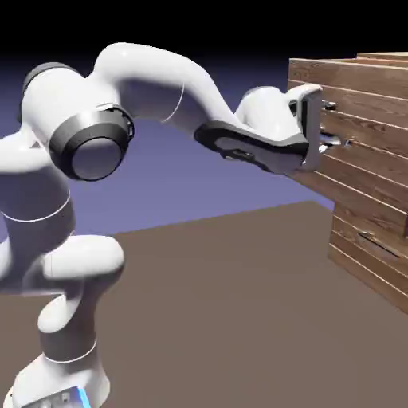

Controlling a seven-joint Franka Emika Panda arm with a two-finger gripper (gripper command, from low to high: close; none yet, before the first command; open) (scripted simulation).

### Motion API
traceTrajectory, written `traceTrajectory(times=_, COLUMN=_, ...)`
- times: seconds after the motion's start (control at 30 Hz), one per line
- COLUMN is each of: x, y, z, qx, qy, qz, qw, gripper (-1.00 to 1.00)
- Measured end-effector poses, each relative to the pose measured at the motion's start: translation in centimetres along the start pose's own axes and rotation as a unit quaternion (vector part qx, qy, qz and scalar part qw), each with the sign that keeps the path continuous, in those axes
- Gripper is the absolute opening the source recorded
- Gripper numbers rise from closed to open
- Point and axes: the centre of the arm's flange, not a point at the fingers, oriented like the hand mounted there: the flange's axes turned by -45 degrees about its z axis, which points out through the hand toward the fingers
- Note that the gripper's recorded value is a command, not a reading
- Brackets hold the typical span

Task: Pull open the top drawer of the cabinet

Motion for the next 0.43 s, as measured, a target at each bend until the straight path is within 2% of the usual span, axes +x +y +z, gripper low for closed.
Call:
traceTrajectory(times=0.2, x=0.3, y=-1.7, z=0.9, qx=0.025, qy=0.001, qz=0.006, qw=1.000, gripper=-1.00)
traceTrajectory(times=0.3, x=0.2, y=-2.1, z=-0.9, qx=0.031, qy=0.002, qz=0.004, qw=1.000, gripper=-1.00)
traceTrajectory(times=0.33, x=0.2, y=-2.0, z=-1.6, qx=0.031, qy=0.002, qz=0.004, qw=1.000, gripper=1.00)
traceTrajectory(times=0.43, x=0.2, y=-2.0, z=-2.5, qx=0.032, qy=0.001, qz=0.005, qw=0.999, gripper=1.00)
